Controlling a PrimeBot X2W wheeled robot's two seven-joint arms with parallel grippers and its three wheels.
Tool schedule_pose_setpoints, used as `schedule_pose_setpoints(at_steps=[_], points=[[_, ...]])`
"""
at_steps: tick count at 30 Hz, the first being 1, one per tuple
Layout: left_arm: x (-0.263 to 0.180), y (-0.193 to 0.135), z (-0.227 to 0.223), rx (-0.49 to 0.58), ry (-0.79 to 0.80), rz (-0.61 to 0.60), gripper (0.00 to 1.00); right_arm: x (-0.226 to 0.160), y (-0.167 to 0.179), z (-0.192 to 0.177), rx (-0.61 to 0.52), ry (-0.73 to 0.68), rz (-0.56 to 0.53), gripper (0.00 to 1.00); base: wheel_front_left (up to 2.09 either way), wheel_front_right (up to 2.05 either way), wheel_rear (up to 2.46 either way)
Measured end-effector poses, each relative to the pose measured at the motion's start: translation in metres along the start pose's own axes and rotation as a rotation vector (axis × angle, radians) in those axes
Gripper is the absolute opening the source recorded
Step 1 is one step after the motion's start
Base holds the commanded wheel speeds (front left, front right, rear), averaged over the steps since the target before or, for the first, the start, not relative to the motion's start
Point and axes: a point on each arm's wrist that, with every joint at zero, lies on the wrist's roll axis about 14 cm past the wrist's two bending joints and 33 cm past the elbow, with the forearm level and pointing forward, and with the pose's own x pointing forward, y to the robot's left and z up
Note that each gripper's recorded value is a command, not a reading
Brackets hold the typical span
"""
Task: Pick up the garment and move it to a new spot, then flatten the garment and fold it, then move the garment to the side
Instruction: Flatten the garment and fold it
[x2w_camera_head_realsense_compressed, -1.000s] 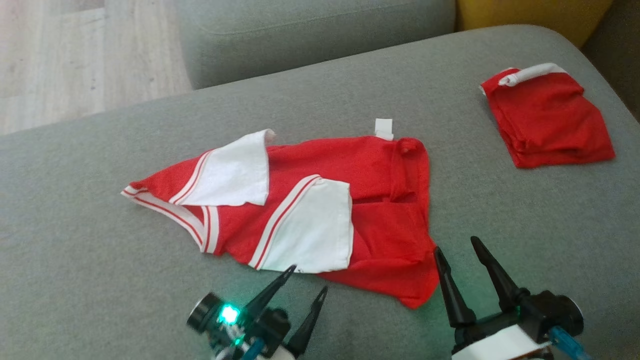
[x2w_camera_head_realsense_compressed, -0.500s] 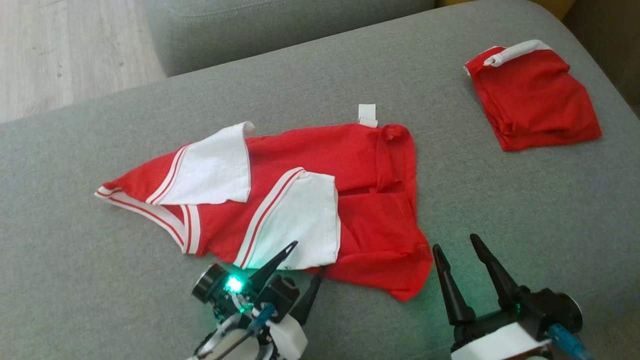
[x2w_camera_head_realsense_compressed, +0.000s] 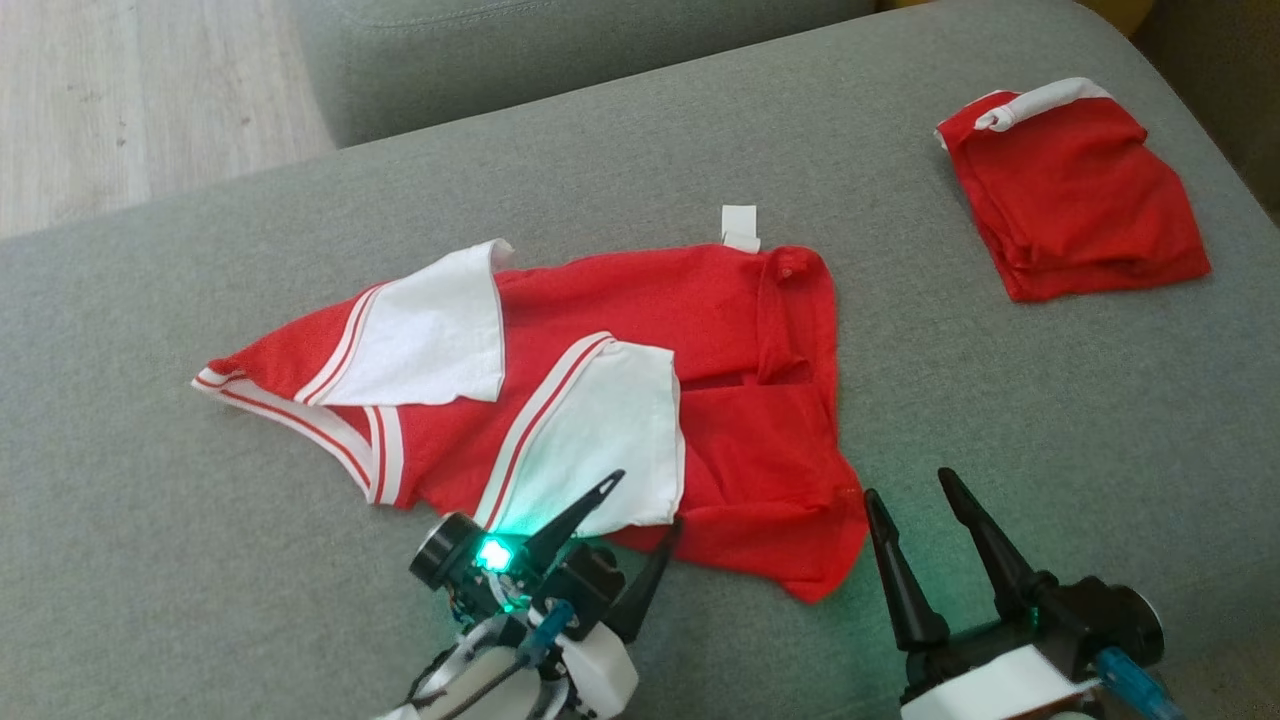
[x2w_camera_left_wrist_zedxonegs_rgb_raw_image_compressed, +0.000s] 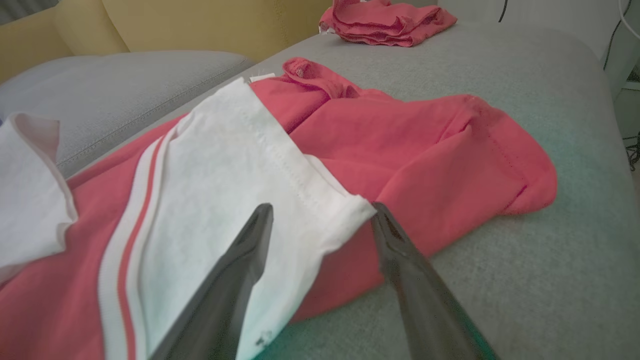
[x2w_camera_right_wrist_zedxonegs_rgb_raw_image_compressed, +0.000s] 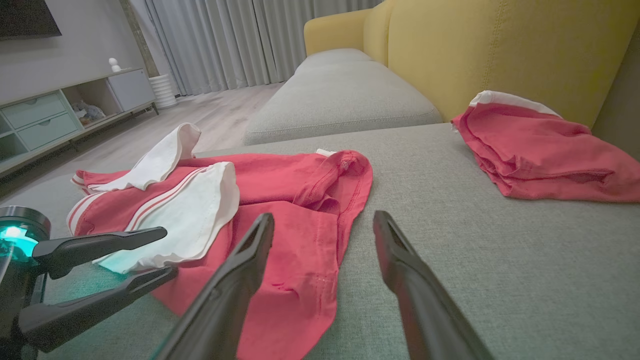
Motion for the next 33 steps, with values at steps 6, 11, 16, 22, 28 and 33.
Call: schedule_pose_setpoints(at_steps=[6, 11, 16, 22, 28, 33], points=[[0.000, -0.005, 0.007, 0.003, -0.024, -0.027, 0.00, 0.001, 0.001, -0.001, 0.000, 0.005, 0.004, 1.00, 0.00, 0.00, 0.00], [-0.003, 0.004, 0.009, 0.015, -0.036, -0.014, 0.00, 0.002, 0.002, -0.003, 0.001, 0.012, 0.010, 1.00, 0.00, 0.00, 0.00], [-0.010, 0.031, 0.027, 0.034, -0.106, 0.057, 0.00, 0.001, 0.004, -0.016, 0.022, 0.052, 0.013, 1.00, 0.00, 0.00, 0.00], [-0.038, 0.088, 0.042, 0.084, -0.176, 0.231, 0.00, 0.000, 0.006, -0.032, 0.052, 0.102, 0.018, 1.00, 0.00, 0.00, 0.00], [-0.069, 0.135, 0.062, 0.141, -0.245, 0.383, 0.00, 0.002, 0.003, -0.046, 0.087, 0.150, 0.007, 1.00, 0.00, 0.00, 0.00], [-0.093, 0.158, 0.066, 0.159, -0.260, 0.475, 0.00, 0.018, 0.004, -0.054, 0.063, 0.184, 0.040, 1.00, 0.00, 0.00, 0.00]])
